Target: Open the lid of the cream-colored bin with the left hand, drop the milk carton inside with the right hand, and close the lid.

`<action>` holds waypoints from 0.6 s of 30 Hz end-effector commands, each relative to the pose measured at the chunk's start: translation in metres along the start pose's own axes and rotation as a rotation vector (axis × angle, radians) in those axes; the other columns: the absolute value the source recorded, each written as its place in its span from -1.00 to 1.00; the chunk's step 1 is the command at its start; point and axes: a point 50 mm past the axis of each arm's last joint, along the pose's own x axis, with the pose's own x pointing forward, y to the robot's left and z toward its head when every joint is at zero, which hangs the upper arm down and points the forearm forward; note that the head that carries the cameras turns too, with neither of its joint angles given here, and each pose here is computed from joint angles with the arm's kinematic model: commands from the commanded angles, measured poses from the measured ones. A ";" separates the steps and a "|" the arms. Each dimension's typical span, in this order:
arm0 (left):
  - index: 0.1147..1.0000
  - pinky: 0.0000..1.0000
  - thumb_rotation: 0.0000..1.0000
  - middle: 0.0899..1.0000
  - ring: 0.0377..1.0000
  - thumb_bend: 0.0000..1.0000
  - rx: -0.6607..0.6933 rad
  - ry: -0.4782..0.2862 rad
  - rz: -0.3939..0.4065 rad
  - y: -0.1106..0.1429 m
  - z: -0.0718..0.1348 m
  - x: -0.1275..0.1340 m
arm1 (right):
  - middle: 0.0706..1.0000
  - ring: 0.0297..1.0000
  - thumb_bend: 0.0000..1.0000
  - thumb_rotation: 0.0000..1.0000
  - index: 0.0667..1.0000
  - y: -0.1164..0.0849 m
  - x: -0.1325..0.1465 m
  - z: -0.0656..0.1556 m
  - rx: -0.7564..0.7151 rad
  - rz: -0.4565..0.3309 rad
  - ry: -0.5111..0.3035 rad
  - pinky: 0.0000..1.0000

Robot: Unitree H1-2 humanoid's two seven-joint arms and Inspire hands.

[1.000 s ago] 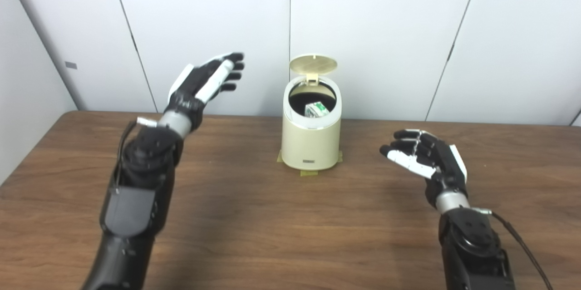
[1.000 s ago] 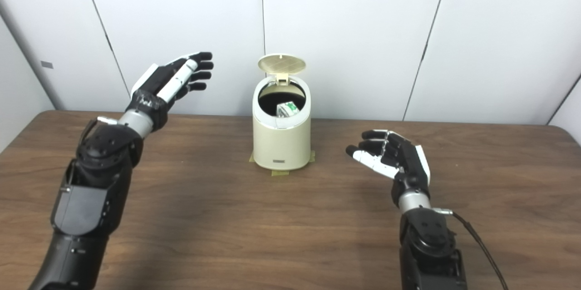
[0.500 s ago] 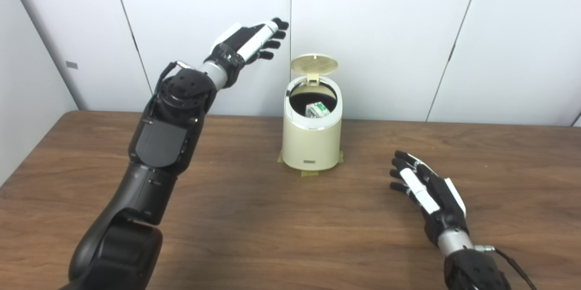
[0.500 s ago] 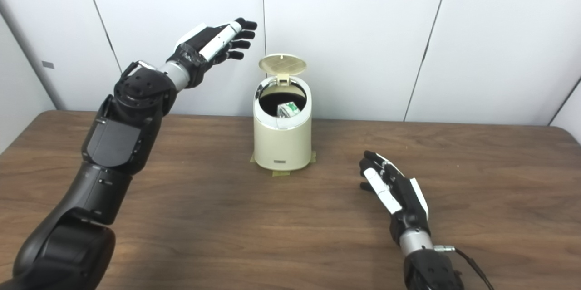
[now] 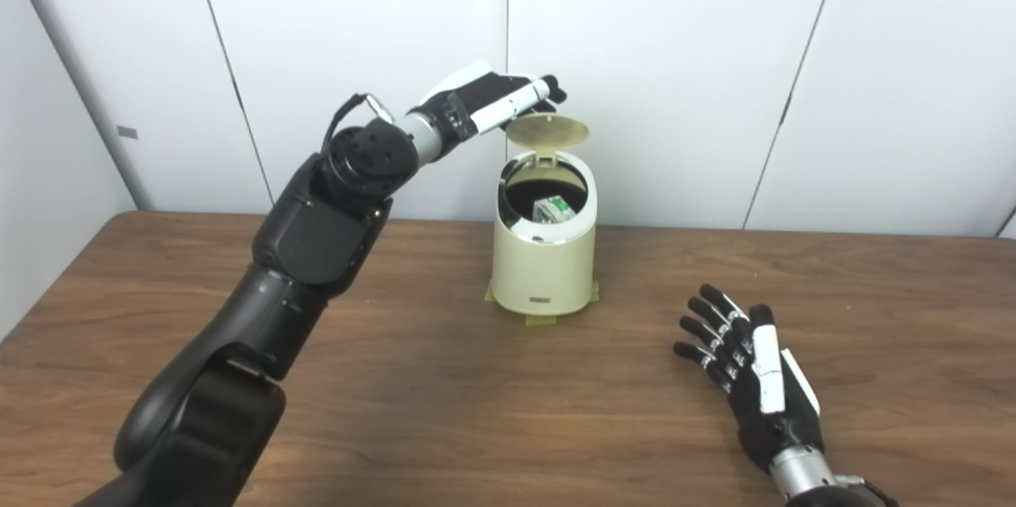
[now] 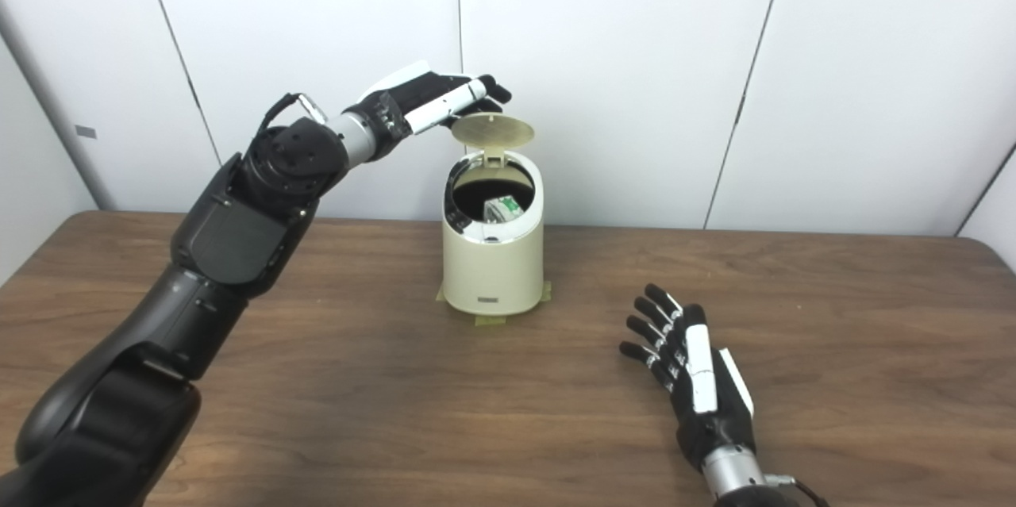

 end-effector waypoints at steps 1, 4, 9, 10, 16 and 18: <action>0.60 0.73 1.00 0.52 0.66 -0.21 0.105 -0.084 0.053 0.036 0.041 -0.004 | 0.79 0.74 0.40 1.00 0.83 0.002 0.001 -0.003 0.035 0.013 0.012 0.44; 0.55 0.78 1.00 0.43 0.61 -0.21 0.157 -0.084 0.039 0.037 0.045 -0.007 | 0.80 0.75 0.37 0.99 0.84 0.002 0.000 -0.006 0.055 0.004 0.016 0.44; 0.40 0.86 1.00 0.29 0.50 -0.19 0.294 -0.097 0.034 0.039 0.048 -0.010 | 0.77 0.73 0.33 0.98 0.84 0.005 0.001 -0.009 0.062 -0.011 0.005 0.45; 0.38 0.84 1.00 0.28 0.48 -0.18 0.333 -0.100 0.035 0.039 0.048 -0.010 | 0.77 0.73 0.33 0.98 0.84 0.006 0.001 -0.009 0.065 -0.015 0.004 0.45; 0.33 0.23 1.00 0.25 0.27 -0.11 0.598 -0.109 0.039 0.034 0.050 -0.016 | 0.73 0.70 0.30 0.97 0.83 0.009 0.001 -0.015 0.107 -0.040 0.008 0.43; 0.35 0.07 1.00 0.24 0.15 -0.14 0.624 -0.114 0.024 0.030 0.051 -0.017 | 0.70 0.67 0.25 0.99 0.83 0.009 0.000 -0.016 0.115 -0.051 0.000 0.41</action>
